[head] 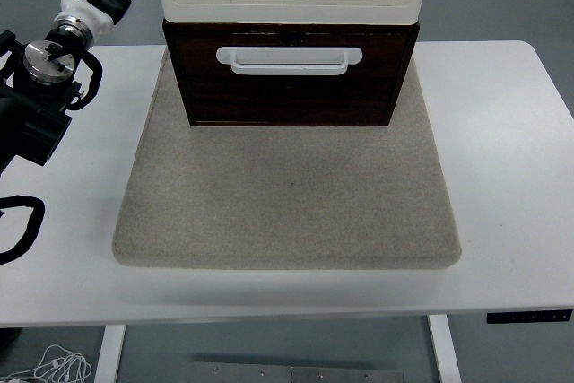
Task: Open the drawer under the combination cabinet
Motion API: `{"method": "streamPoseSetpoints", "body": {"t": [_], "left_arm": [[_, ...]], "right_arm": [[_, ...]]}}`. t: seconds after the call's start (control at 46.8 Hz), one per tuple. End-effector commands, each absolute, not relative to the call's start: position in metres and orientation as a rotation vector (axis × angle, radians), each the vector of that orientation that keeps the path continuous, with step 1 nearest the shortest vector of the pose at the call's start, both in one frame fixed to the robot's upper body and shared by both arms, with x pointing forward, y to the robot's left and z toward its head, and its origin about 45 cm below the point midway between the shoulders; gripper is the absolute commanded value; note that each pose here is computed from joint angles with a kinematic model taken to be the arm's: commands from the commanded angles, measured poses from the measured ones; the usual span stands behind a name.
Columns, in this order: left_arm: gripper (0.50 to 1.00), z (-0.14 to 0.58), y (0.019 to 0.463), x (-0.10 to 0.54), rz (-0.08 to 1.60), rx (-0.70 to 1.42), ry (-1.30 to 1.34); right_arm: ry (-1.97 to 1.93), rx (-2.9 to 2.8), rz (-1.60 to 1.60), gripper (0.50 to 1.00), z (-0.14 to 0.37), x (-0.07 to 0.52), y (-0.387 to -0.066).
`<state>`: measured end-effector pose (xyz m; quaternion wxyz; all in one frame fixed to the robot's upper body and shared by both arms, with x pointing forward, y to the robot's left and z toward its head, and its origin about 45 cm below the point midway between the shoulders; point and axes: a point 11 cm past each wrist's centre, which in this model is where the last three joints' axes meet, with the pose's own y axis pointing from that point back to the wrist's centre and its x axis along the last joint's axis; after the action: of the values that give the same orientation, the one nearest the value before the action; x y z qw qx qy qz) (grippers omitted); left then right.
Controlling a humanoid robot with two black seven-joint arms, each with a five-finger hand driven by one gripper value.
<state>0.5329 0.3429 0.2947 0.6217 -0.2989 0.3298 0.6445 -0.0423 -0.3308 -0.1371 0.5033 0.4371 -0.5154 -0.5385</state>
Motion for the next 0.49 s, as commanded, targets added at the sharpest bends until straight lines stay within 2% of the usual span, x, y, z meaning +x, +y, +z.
{"method": "streamPoseSetpoints", "body": {"t": [0.0,0.342,0.47], "left_arm": [[1.0,0.295,0.343,0.533,1.483,-0.687,0.758],[1.0,0.3,0.345,0.534,1.481,-0.703,0.757],[1.0,0.311,0.361,0.534,1.498,-0.723,0.73]], "right_arm": [[-1.244,1.056,-1.301,0.926,-0.137,-0.042,-0.331],[-1.245,1.055,-1.3,0.926,-0.137,-0.042,-0.331],[-1.244,1.056,-1.301,0.926,-0.137,-0.042,-0.331]]}}
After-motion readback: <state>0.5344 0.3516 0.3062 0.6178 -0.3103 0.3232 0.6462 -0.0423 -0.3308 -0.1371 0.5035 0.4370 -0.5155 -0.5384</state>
